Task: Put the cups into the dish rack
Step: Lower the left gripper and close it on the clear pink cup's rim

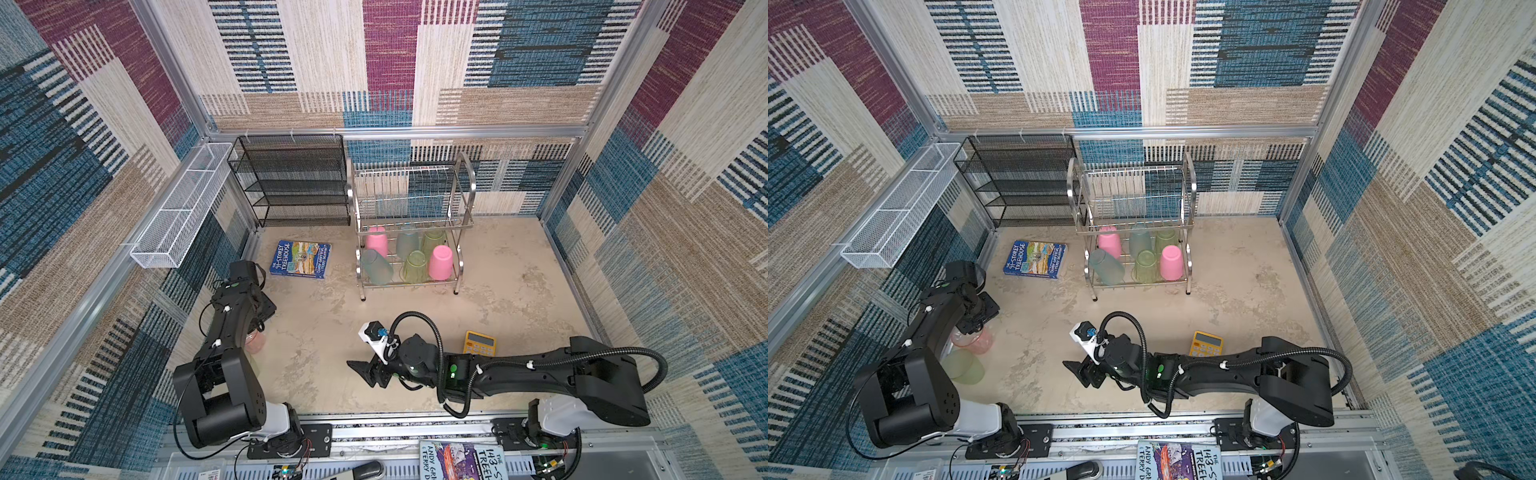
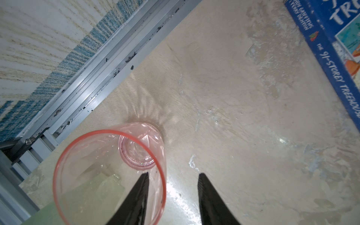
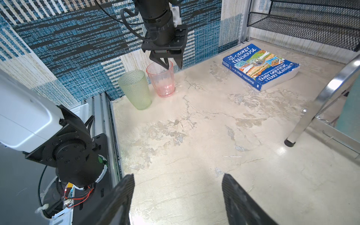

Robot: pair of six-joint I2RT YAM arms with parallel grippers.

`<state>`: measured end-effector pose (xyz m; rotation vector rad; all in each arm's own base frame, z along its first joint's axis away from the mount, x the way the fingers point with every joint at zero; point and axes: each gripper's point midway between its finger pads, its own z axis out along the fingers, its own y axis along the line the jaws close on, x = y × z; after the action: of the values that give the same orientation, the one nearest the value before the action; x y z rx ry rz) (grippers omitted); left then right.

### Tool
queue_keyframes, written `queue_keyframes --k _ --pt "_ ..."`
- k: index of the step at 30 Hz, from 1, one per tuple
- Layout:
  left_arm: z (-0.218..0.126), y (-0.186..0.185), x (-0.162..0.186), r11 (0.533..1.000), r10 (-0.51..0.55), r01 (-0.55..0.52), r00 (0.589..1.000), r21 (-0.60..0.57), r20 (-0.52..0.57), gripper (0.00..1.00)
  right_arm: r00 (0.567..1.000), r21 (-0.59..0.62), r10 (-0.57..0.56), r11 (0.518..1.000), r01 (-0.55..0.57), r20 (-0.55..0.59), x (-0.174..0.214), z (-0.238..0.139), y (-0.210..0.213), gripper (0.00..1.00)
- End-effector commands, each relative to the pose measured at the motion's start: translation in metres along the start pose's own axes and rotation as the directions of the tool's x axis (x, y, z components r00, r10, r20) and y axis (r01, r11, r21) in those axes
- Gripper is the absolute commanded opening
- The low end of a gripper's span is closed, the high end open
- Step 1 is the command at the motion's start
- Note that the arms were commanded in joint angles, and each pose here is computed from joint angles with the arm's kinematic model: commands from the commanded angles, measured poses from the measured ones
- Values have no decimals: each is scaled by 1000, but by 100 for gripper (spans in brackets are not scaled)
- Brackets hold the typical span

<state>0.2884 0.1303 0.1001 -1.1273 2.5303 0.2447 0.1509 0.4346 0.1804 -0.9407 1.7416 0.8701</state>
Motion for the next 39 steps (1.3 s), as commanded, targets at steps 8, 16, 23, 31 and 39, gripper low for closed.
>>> queue_keyframes --k 8,16,23,31,39 --pt "10 2 0 999 12 -13 1000 -36 -24 33 999 11 5 1000 -5 47 -7 -4 -3 73" --pt "18 3 4 998 17 -20 998 -54 -62 23 998 21 -1 1000 0 55 -8 -4 -4 73" --pt "13 2 1 999 13 -15 999 -45 -47 15 999 37 16 999 -18 51 -3 -4 -8 73" --pt "4 -12 2 999 26 -24 998 36 -53 6 999 81 16 997 -19 48 3 -3 -16 73" --pt "-5 -34 8 992 76 -70 996 109 -52 1 998 118 48 992 -52 37 11 3 -29 73"
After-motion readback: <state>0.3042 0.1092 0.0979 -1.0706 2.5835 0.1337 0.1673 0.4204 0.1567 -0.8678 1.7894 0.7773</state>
